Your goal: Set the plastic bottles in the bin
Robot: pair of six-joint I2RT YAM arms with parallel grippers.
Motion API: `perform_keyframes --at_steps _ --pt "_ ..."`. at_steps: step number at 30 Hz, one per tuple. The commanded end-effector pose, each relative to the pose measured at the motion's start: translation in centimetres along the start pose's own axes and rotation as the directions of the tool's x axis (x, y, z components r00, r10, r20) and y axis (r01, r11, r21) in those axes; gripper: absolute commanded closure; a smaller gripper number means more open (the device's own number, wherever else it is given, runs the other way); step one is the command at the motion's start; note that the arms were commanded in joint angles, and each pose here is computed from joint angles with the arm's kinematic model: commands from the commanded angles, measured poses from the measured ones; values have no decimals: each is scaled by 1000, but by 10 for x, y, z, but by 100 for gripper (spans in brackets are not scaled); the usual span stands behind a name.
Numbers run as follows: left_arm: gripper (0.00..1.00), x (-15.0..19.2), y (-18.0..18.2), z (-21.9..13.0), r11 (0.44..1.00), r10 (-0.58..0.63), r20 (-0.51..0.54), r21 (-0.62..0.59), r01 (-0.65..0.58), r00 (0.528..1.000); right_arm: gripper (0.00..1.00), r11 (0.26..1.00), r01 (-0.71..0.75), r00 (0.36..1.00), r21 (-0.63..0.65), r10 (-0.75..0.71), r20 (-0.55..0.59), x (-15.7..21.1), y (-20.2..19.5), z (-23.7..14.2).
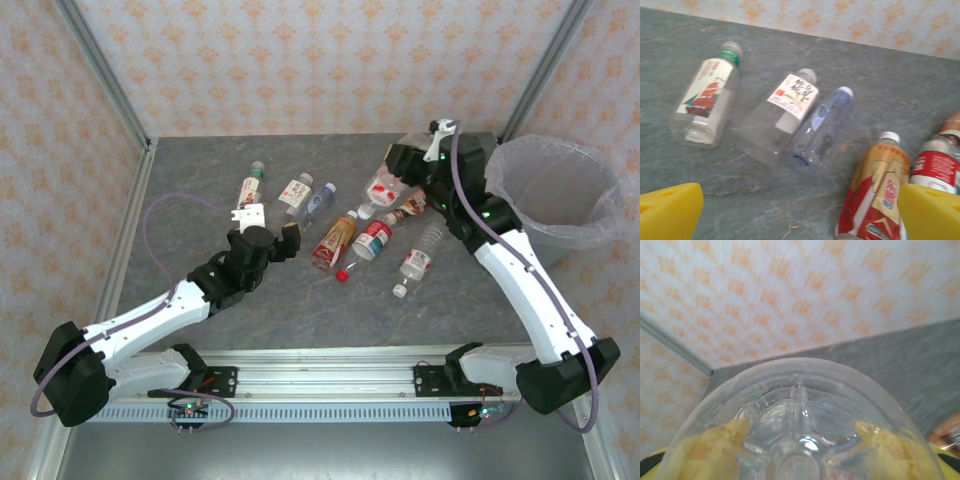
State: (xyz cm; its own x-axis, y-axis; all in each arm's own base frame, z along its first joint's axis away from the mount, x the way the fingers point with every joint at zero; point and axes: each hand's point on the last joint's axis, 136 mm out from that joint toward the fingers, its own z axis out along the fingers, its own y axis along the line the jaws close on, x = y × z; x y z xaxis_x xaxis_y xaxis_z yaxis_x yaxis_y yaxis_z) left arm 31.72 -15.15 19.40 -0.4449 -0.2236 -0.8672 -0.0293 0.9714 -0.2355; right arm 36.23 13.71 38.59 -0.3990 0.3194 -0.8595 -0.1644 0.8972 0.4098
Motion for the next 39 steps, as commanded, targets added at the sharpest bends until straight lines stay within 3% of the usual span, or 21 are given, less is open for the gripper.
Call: perform_keyframes --at_steps 1,9,19,27,34,39 --pt "0 10 28 3 991 -26 -8 -132 25 1000 52 986 98 986 137 -115 119 -44 -18 -38" --pt "0 24 33 10 987 -55 -36 -156 49 998 51 903 154 900 400 -295 319 -124 -47 -102" --pt "0 34 25 18 992 -54 -84 -123 43 995 51 733 59 839 677 -404 364 -172 -104 -157" --pt "0 35 27 18 989 -66 -82 -136 55 994 51 496 -54 859 867 -419 293 -160 -176 -182" --pt "0 33 36 16 981 -73 -73 -186 59 995 50 397 -30 927 917 -332 174 -119 -243 -157" --pt "0 36 44 13 974 -74 -71 -217 57 995 50 310 58 967 949 -253 23 -77 -296 -137"
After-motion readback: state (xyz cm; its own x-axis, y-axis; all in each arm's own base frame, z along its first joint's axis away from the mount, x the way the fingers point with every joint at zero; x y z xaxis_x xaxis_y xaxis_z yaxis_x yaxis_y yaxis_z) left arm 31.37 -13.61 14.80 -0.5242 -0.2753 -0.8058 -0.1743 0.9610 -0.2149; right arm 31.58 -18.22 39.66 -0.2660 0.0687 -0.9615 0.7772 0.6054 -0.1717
